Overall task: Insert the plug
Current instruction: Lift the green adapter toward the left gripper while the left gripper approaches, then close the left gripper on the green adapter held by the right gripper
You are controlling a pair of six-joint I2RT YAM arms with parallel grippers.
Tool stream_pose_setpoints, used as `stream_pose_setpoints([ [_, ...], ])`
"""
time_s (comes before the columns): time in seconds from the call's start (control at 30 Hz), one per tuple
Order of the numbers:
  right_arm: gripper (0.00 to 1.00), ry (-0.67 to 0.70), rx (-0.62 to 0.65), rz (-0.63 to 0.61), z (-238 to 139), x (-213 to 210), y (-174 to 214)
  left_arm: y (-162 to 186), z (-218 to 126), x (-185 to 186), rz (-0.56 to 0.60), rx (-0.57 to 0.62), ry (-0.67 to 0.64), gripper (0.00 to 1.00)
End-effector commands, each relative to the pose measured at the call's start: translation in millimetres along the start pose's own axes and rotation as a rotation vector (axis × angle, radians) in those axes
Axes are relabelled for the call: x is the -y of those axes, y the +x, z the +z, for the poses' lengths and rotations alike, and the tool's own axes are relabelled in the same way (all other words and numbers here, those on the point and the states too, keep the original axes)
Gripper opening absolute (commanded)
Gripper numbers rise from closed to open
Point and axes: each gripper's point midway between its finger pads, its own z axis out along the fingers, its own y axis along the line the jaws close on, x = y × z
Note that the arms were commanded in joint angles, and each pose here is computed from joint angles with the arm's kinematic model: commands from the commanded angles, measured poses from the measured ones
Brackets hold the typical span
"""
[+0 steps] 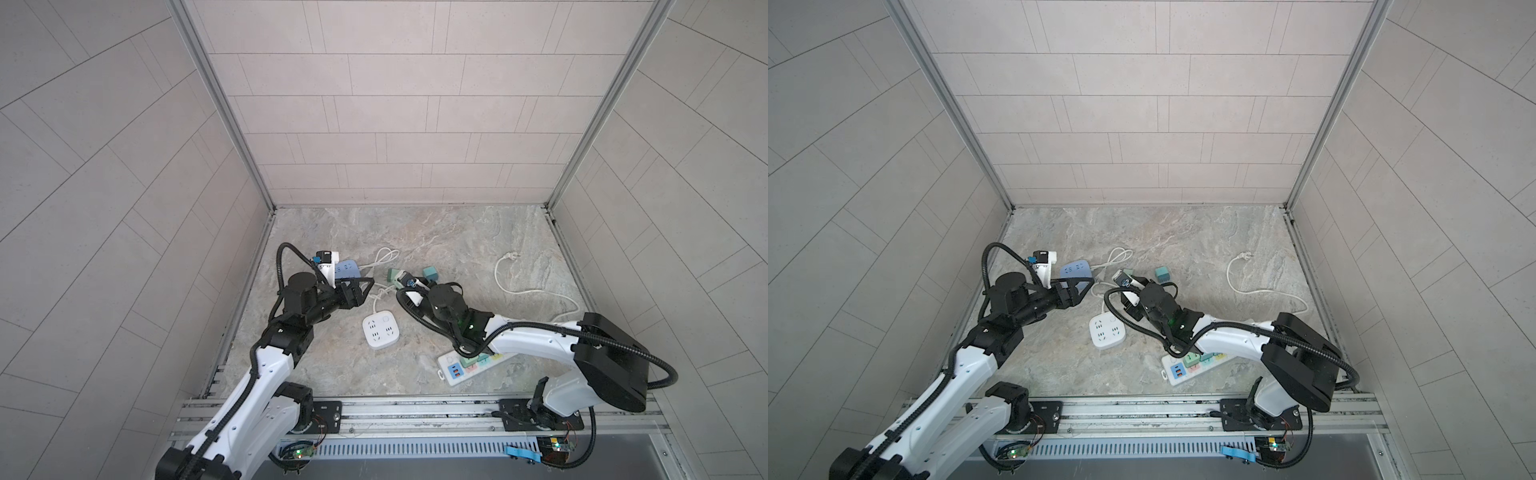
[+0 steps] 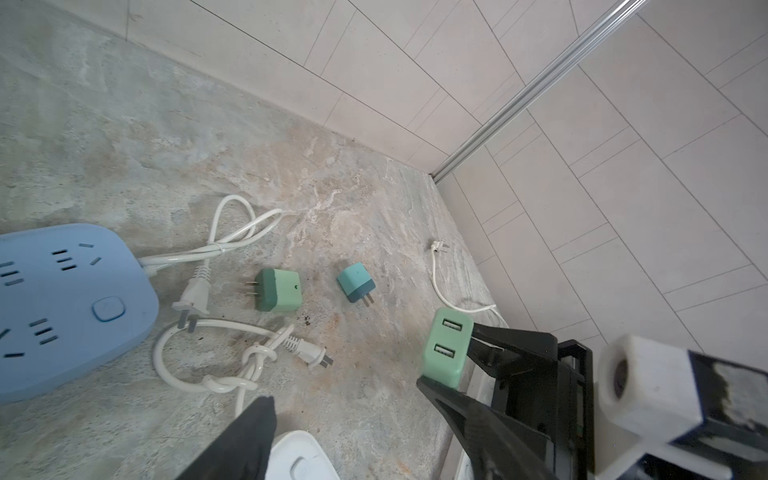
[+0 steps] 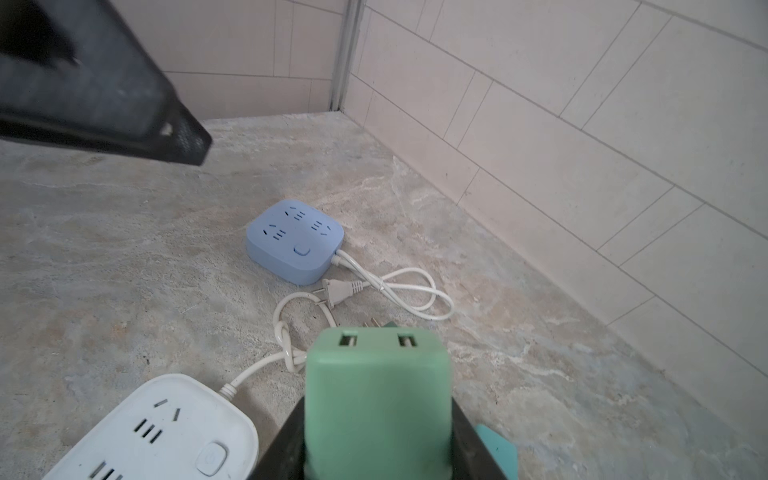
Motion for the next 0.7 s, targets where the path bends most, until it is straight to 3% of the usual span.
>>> stream_pose_setpoints([
  [0.0, 0.00, -0.027, 0.152, -0.067, -15.0, -0.8, -40.7, -19.1, -3.2, 34.9, 0.058, 0.029, 0.143, 0.76],
  [0.23, 0.00, -0.138, 0.230, -0.134, -35.9, -21.4, -52.5, -16.1, -5.1, 67.2, 0.119, -0.005, 0.249, 0.72],
  [0.47, 0.00, -0.190, 0.293, -0.239, -52.1, -35.7, -57.0, 7.9, 5.6, 88.6, 0.216, -0.108, 0.259, 0.70],
  [0.57, 0.00, -0.233, 0.327, -0.377, -58.8, -47.8, -47.2, 13.7, 8.7, 91.7, 0.236, -0.129, 0.247, 0.70],
  [0.67, 0.00, -0.205, 0.310, -0.379, -57.3, -42.3, -47.7, 16.5, 8.5, 95.1, 0.245, -0.144, 0.250, 0.70],
])
